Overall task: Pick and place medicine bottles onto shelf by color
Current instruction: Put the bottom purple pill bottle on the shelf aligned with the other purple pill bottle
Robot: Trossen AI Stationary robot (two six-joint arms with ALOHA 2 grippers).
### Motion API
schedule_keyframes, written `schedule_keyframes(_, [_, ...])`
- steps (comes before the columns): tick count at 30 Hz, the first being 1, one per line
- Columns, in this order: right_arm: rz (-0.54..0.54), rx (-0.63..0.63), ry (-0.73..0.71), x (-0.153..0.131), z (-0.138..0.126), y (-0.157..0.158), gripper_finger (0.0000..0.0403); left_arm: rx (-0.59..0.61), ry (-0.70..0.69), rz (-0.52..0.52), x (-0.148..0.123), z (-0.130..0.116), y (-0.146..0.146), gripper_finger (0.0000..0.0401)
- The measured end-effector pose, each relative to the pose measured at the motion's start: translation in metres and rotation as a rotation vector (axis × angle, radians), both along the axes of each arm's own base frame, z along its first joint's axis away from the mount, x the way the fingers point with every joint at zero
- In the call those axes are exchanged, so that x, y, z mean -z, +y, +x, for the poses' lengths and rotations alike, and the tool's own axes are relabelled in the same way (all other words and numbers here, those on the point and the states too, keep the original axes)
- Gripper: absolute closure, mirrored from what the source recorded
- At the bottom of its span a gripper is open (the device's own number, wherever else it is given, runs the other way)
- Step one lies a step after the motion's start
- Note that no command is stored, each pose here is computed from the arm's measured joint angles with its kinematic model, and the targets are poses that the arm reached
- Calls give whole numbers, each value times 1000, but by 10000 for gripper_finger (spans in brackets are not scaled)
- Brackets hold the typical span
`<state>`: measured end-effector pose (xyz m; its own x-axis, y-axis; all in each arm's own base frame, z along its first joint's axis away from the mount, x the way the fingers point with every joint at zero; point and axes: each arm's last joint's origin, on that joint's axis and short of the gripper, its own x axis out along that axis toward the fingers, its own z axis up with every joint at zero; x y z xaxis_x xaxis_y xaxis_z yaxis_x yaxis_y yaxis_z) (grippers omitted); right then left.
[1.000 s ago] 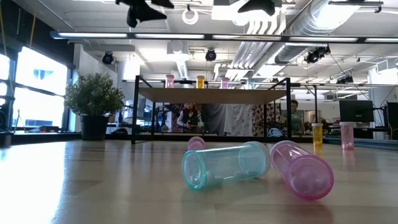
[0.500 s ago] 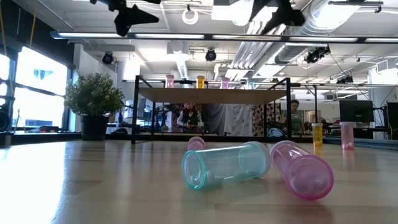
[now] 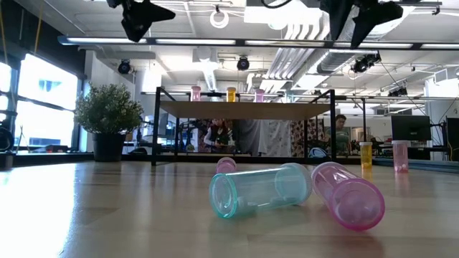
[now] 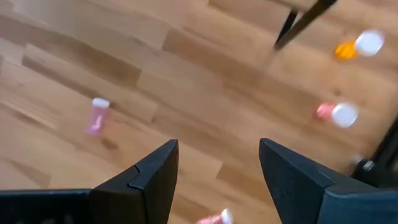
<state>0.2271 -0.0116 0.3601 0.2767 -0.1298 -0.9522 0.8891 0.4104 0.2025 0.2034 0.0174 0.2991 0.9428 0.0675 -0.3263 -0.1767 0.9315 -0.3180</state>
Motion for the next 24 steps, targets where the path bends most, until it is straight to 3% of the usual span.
schedule_keyframes(16, [195,190,37,16,10,84,188,155,2,-3,-1,-2,-32,178])
schedule_keyframes(24, [279,217,-44,36,38,127,188,185,28,-25,2,-4,-39,178])
